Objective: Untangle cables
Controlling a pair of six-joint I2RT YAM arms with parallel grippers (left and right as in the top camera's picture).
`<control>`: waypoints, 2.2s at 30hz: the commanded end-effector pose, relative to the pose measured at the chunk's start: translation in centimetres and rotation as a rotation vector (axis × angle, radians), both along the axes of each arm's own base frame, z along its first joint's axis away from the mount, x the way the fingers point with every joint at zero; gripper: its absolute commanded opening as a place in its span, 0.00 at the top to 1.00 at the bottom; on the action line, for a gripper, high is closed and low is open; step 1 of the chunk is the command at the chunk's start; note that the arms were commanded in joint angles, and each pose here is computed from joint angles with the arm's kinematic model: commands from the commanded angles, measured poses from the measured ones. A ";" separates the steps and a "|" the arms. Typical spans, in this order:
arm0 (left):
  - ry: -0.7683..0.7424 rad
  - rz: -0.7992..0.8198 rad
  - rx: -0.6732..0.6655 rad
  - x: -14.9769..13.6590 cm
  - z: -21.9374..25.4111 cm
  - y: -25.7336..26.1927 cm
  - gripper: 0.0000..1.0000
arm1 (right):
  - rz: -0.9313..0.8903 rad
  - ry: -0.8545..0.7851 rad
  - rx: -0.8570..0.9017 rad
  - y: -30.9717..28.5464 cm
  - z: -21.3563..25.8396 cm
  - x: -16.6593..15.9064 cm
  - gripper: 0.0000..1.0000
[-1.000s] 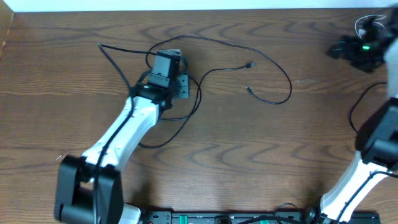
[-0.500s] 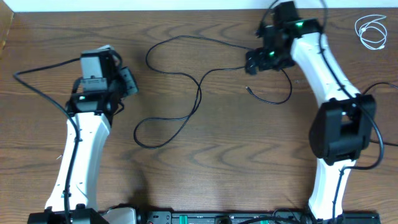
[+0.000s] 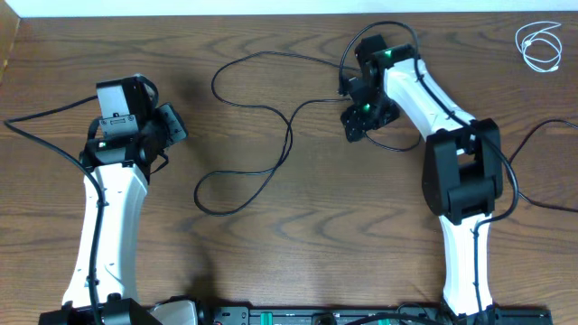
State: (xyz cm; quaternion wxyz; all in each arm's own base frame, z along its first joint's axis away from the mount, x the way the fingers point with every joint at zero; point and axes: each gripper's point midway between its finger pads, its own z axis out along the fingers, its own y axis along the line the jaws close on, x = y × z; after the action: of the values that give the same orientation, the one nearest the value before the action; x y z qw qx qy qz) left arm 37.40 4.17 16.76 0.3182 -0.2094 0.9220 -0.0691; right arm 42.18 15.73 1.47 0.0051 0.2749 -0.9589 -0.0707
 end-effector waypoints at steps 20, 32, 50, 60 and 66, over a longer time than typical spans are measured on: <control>-0.022 0.007 -0.003 0.4 0.9 0.2 0.53 | 0.049 0.086 -0.069 -0.5 -4.1 -2.8 0.66; -0.082 0.062 0.015 1.2 1.9 2.5 0.54 | -0.095 0.075 0.112 6.3 0.7 -1.6 0.99; -0.048 0.164 0.011 0.0 1.1 6.3 0.53 | -0.063 -0.087 0.517 27.3 4.2 -1.6 0.92; -0.048 0.164 0.011 0.0 1.1 6.3 0.53 | -0.060 -0.134 0.366 26.0 2.7 -2.2 0.08; -0.048 0.164 0.011 0.0 1.1 6.3 0.53 | -0.101 -0.136 0.272 23.1 3.1 -1.8 0.11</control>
State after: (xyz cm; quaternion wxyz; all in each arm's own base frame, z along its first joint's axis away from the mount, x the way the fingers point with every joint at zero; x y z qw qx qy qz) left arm 37.12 10.04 17.31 0.3410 -0.2778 0.8968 -0.0477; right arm 38.74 40.11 2.13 -0.0676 0.2367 -0.9481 -0.2013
